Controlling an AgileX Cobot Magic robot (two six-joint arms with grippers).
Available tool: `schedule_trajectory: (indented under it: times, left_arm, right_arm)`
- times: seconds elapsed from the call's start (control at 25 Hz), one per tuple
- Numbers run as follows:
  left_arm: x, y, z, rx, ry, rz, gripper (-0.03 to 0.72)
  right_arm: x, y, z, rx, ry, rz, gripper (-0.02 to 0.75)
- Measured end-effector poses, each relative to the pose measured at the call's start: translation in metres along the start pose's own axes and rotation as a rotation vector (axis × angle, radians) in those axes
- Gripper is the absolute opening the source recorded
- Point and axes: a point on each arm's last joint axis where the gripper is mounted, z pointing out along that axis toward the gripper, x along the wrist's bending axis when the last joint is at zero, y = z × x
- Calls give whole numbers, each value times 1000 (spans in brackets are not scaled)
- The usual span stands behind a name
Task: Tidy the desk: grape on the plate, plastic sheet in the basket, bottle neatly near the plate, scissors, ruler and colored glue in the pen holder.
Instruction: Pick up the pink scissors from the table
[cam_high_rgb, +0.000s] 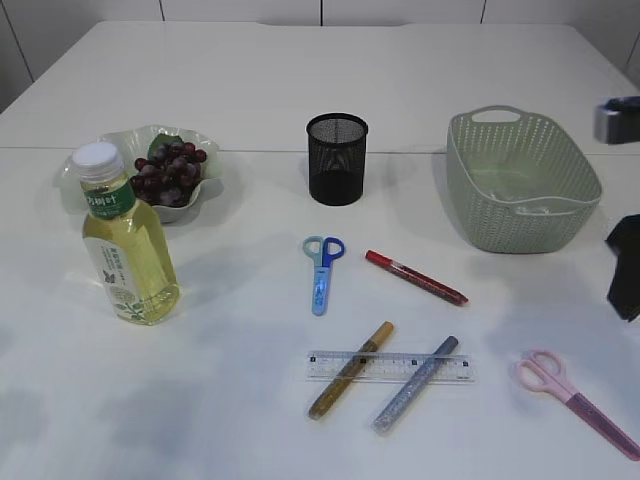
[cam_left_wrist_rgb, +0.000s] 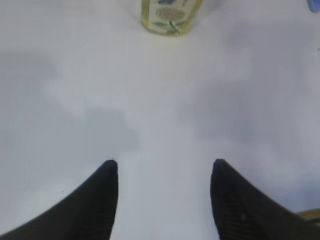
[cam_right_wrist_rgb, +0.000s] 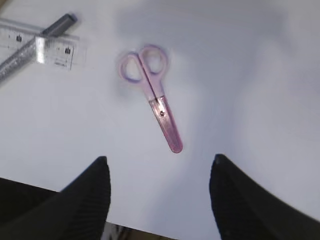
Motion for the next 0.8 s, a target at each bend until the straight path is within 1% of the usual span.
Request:
schedule_trajectory:
  times: [0.12,0.2,0.36,0.52,0.8]
  left_arm:
    - [-3,-1,1,106,-19,11,420]
    - [-5,-2,3,170,-28,35,417]
    - [-4,-7,9,269,-27,52,417]
    - [-4,-8,10,288,-27,52,417]
    - [-5,-8,10,296,-28,51,417]
  right_arm:
    - [19,6,16,30,-45,-122,492]
    - [26,10,30,47,-53,-164,492]
    - [27,13,56,94,-58,-177,492]
    - [24,10,77,106,-76,-193,492]
    - [23,0,115,119,-69,-225,491]
